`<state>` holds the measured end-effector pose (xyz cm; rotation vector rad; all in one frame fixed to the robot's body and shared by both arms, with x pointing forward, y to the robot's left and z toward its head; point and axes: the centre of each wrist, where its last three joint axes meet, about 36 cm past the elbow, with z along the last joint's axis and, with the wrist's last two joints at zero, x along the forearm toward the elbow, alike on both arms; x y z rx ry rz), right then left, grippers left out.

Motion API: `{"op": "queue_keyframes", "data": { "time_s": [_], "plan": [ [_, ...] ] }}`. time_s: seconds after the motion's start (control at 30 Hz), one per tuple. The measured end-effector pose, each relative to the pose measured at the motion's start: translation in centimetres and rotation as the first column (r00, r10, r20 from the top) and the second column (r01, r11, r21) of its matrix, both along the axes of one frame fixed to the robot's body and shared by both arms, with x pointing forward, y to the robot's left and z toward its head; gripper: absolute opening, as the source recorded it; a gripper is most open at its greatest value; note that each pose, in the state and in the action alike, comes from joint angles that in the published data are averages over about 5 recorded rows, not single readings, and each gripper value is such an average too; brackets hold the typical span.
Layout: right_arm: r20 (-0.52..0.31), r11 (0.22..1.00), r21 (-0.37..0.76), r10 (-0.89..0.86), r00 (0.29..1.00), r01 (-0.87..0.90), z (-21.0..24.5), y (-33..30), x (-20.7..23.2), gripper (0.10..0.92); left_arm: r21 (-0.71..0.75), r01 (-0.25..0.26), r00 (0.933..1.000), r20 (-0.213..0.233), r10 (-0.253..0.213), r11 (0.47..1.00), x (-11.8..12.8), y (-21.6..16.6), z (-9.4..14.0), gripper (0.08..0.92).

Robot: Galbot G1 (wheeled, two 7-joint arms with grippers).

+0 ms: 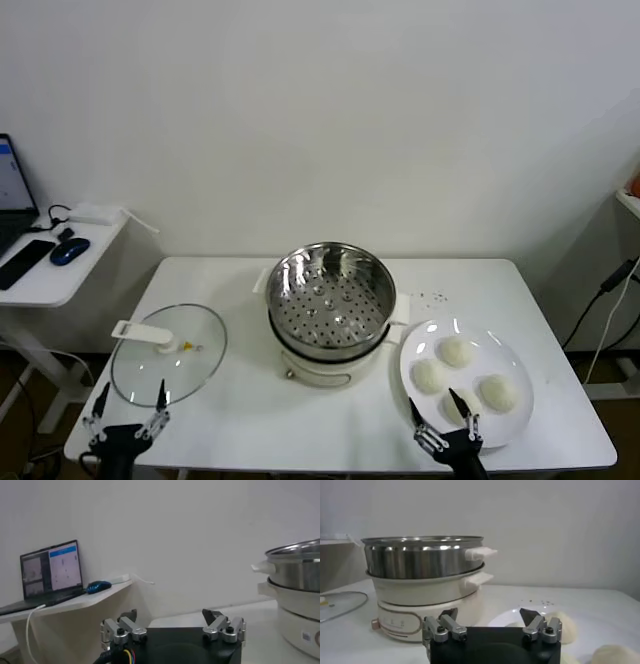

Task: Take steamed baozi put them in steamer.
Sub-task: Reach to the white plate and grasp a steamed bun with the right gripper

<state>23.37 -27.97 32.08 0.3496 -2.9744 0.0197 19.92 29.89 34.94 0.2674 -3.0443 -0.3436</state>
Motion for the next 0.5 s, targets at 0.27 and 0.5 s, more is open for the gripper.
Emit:
{"op": "queue_keyframes", "data": {
  "time_s": [0.27,0.5],
  "plan": [
    [0.016,0.995,-0.082,0.061,0.998,-0.06,2.3,-3.8,4.6,0.823,0.003,0.039,0.9993,0.001,-0.039,0.999,0.7,0.2,-0.3,0.823],
    [-0.033,0.95,-0.222,0.218,0.975,-0.22,5.8,-8.4,11.1,0.823,0.005,0.072,0.9974,0.007,-0.072,0.997,1.6,0.2,-0.5,0.823]
  ]
}}
